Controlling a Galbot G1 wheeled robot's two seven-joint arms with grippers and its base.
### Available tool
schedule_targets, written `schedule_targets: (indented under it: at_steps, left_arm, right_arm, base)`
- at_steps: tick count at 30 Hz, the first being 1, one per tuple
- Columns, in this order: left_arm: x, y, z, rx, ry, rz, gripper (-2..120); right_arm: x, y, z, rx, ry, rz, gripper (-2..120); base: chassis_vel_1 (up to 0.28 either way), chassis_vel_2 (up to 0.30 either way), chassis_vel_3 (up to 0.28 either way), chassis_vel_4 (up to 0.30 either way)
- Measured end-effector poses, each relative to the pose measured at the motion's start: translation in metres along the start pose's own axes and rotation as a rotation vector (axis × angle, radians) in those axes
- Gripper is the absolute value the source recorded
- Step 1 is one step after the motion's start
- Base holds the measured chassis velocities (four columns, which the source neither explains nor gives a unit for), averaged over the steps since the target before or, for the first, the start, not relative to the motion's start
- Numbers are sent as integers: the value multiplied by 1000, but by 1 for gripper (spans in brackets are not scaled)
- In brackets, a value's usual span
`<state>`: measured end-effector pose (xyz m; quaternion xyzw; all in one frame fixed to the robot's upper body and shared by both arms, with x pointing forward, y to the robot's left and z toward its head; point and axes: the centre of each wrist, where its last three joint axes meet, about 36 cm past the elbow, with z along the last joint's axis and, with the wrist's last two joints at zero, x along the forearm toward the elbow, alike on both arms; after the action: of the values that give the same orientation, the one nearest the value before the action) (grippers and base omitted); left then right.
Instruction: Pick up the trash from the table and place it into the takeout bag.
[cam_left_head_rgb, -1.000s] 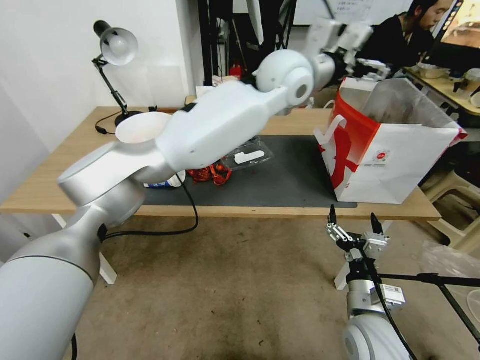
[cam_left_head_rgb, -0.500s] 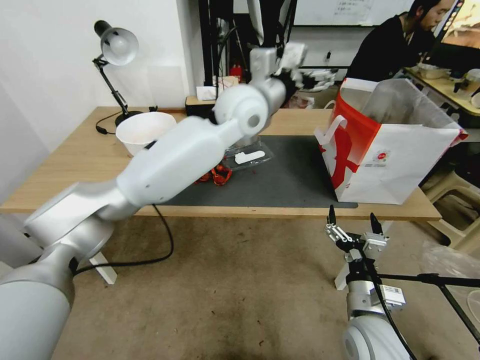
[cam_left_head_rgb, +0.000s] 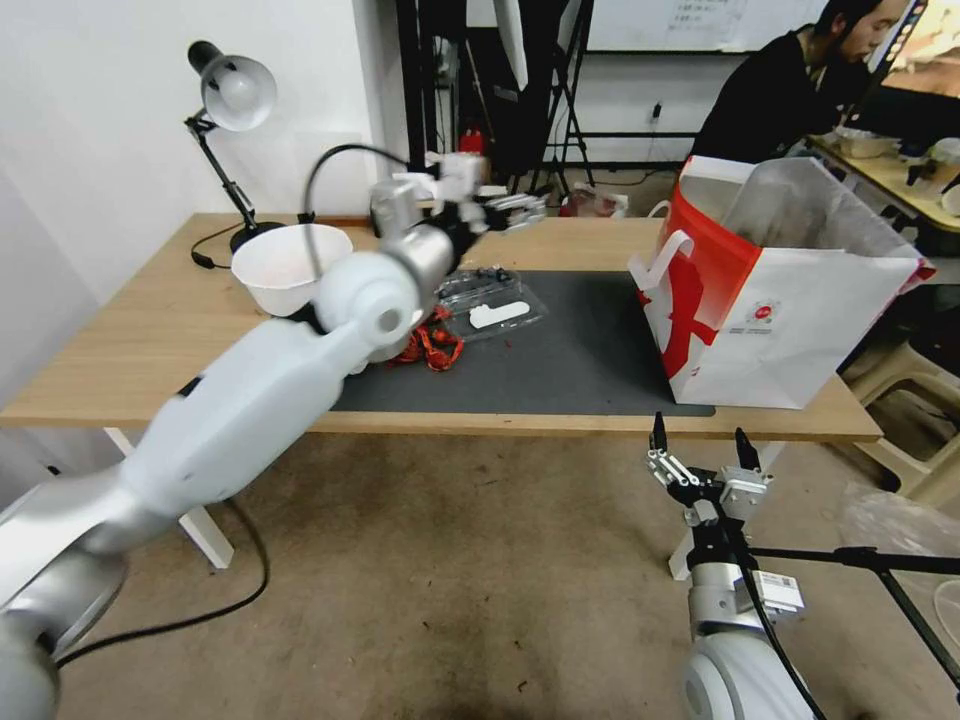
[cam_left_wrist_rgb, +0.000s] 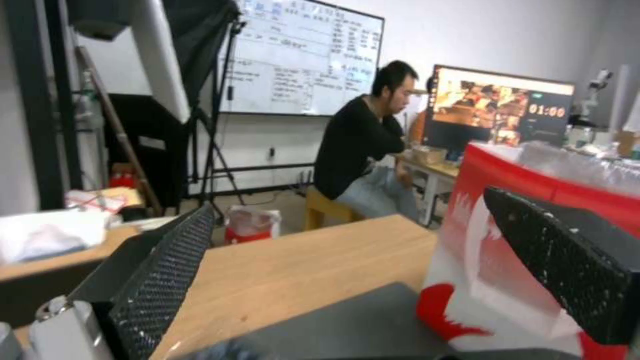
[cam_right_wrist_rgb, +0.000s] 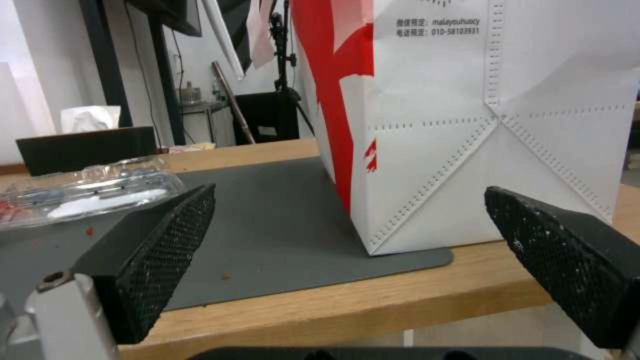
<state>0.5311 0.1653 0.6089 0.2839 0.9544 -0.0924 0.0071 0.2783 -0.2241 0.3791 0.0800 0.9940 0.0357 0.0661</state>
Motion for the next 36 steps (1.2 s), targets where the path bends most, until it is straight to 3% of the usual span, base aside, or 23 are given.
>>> schedule_targets:
  at_steps: [8,18,29,32,36]
  left_arm:
    - [49,19,37,-26,-5,-44,100]
    - [101,34,63,-75,-41,-100,100]
    - [157,32,106,-142,-62,-178,100]
    - [179,26,128,-164,-53,-204,100]
    - [192,21,140,-164,-51,-226,100]
  right_arm:
    - [0,1,1,0,0,-5,100]
    - [1,3,4,3,4,-12,100]
    - [2,3,7,12,0,-27,100]
    - [3,3,8,12,-2,-30,100]
    - [3,3,7,11,-3,-31,100]
  base:
    - [0,0,0,0]
    - [0,0,0,0]
    - [0,0,0,0]
    - [0,0,0,0]
    - [0,0,0,0]
